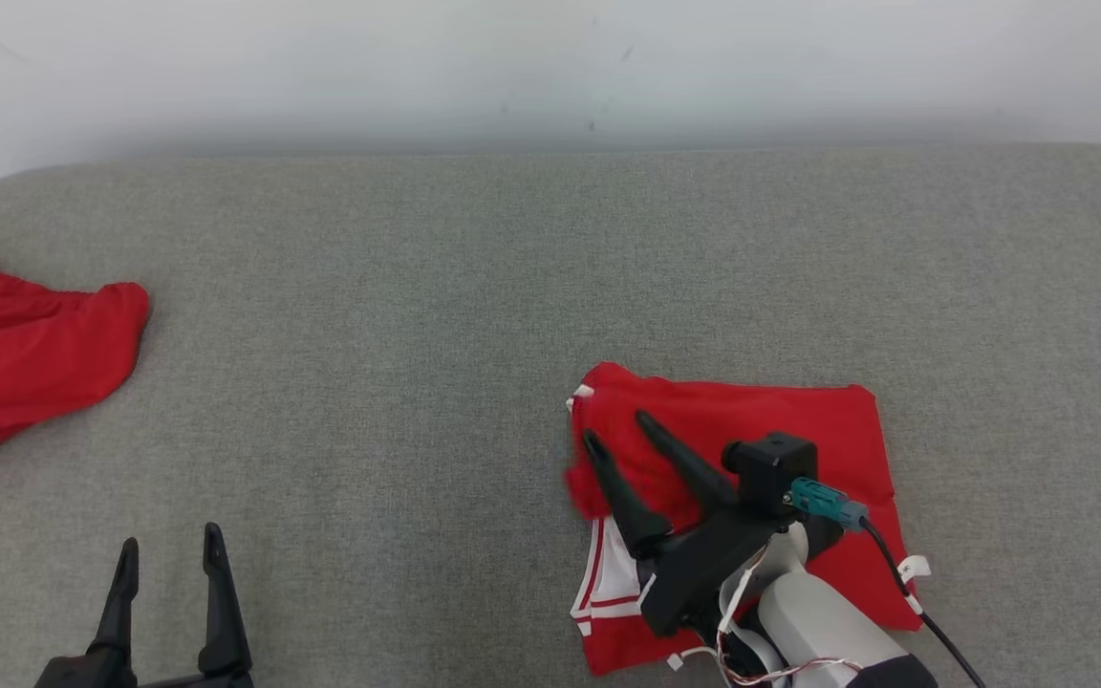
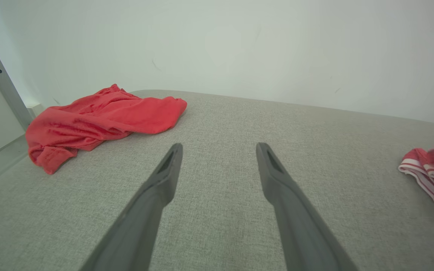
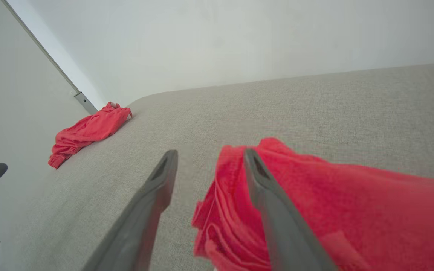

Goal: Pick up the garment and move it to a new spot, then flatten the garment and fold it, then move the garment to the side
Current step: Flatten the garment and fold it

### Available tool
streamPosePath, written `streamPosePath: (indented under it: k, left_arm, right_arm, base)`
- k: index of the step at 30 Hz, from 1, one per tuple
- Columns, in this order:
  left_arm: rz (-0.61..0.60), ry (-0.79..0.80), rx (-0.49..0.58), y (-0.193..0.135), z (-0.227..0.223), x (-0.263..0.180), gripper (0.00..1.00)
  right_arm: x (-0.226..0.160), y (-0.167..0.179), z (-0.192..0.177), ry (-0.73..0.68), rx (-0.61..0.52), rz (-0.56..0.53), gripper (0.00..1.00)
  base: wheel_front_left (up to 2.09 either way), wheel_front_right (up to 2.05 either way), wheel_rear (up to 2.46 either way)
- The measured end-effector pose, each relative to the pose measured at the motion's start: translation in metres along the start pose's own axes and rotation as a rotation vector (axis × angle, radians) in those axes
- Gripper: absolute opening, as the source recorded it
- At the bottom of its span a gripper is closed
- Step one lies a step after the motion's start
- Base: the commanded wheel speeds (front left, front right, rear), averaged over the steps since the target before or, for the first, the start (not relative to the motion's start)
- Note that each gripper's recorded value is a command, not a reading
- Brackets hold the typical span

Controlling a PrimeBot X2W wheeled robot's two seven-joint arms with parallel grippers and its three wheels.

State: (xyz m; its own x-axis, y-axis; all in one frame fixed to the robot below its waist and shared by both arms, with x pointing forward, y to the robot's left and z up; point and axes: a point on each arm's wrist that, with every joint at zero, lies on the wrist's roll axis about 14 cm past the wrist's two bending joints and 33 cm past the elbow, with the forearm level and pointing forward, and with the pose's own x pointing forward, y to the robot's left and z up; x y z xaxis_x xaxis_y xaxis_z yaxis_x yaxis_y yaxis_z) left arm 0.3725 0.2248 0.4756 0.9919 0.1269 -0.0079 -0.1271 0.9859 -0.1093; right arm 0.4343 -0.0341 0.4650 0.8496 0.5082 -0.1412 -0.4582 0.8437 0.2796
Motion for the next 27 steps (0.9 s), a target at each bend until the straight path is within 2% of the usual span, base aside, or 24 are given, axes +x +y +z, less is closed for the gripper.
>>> streamPosePath:
  k: [7, 13, 19, 27]
  left_arm:
    - [-0.004, -0.008, -0.001, -0.002, 0.002, 0.002, 1.0]
    - [-0.019, -0.02, -0.004, -0.007, 0.006, 0.003, 1.0]
    - [-0.023, -0.027, -0.002, -0.007, 0.009, 0.001, 1.0]
    - [-0.048, -0.053, 0.011, -0.015, 0.017, 0.003, 1.0]
  right_arm:
    - [-0.009, -0.019, 0.037, -0.134, -0.079, -0.016, 1.0]
    - [-0.034, -0.054, 0.066, -0.21, -0.135, -0.095, 1.0]
    - [-0.068, -0.089, 0.081, -0.275, -0.125, -0.216, 1.0]
    - [-0.109, -0.111, 0.081, -0.339, -0.101, -0.347, 1.0]
  base:
    - [0.0, 0.0, 0.0]
    - [0.0, 0.0, 0.0]
    - [0.0, 0.0, 0.0]
    - [0.0, 0.0, 0.0]
